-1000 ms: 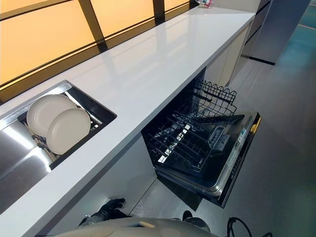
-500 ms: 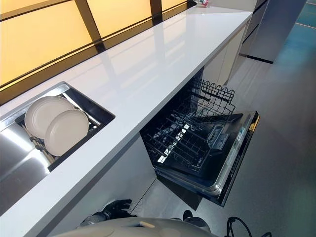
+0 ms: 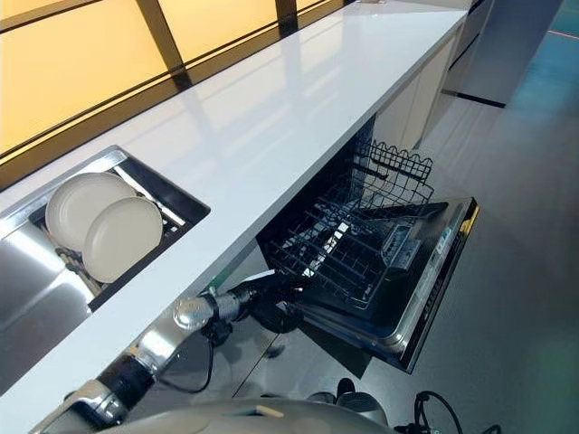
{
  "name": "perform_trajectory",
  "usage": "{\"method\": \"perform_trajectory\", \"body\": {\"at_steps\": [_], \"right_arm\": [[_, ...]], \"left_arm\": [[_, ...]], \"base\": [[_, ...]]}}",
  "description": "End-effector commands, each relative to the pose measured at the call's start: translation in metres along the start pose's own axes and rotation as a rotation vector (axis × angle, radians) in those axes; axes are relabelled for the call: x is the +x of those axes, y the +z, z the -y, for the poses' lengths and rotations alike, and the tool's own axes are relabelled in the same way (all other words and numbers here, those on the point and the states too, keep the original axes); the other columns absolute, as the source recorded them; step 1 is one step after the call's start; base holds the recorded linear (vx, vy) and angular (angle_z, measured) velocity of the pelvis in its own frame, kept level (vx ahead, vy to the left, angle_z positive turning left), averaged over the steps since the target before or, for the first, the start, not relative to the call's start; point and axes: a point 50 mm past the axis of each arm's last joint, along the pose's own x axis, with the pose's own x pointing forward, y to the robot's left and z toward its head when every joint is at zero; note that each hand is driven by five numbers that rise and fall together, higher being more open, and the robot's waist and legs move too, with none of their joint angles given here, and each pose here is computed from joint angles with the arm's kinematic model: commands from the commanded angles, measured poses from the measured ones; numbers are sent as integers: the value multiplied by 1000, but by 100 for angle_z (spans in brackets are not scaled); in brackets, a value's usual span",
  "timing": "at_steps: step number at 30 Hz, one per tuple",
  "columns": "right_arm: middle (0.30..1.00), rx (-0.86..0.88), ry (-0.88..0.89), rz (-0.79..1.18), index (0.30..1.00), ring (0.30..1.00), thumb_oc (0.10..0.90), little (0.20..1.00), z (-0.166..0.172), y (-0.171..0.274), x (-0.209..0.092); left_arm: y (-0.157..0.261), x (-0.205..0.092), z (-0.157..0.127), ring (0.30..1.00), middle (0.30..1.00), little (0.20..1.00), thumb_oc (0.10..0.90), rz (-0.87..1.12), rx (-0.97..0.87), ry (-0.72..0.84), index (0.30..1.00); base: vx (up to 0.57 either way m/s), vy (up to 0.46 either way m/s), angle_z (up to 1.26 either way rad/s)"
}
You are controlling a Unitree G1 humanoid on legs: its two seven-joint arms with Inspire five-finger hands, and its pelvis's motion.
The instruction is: Pick up plates and place into dishwasher.
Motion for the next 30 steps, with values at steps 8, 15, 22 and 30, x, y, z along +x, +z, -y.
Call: {"method": "perform_trajectory", "body": {"at_steps": [8,15,22,30], "right_arm": [[900,65,-6,24,900,900,800,900,0,13,1],[900,32,-3,18,900,900,800,900,-4,14,1],[900,-15,17,36,900,900,800,900,-16,21,1],[900,12,51,46,900,900,800,900,-22,21,0]], "left_arm": [[187,-63,-19,900,900,900,800,552,149,-98,900],[212,-63,33,900,900,900,800,735,-233,-546,900],[246,-86,45,900,900,900,800,1060,-477,-675,900],[263,-140,-15,900,900,900,800,1371,-288,20,900]], "base": [[-1,-27,17],[1,-5,5],[-9,-33,0],[13,-58,4]]}}
